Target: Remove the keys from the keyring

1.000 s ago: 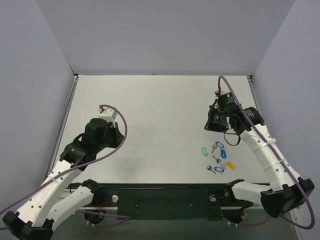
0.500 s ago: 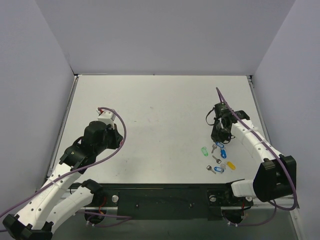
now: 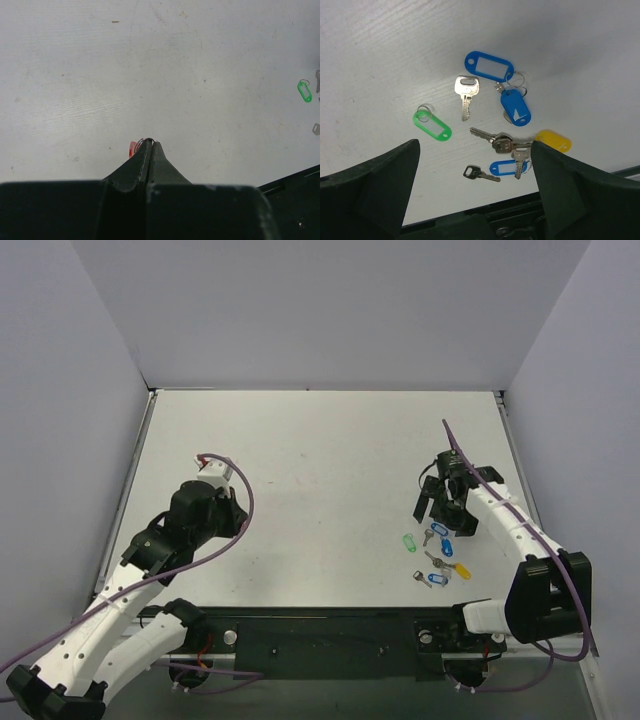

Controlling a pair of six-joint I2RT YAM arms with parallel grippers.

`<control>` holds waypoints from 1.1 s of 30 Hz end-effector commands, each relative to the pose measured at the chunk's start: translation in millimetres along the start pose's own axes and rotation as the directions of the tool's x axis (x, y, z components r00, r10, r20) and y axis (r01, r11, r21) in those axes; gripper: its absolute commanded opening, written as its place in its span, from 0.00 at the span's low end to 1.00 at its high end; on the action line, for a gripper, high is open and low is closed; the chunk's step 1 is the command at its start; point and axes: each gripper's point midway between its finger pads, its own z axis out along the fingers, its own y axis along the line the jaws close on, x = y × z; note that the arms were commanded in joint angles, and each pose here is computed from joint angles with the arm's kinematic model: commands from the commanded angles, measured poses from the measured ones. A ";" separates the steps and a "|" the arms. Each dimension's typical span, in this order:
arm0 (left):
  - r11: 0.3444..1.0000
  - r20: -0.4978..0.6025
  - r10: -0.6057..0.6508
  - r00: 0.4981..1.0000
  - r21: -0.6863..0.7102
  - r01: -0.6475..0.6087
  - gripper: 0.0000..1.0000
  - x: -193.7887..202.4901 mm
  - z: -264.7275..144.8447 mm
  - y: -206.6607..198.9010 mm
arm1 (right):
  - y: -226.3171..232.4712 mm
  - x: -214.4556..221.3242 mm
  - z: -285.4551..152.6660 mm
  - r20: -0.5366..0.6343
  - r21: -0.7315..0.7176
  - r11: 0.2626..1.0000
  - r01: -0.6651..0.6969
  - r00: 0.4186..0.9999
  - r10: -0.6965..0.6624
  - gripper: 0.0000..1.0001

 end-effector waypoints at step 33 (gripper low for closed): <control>0.772 -0.078 -0.124 0.989 0.619 0.146 0.00 -63.9 74.0 -267.1 | 27.4 -81.4 -254.4 0.313 -0.664 0.692 -0.284 0.735 0.602 0.92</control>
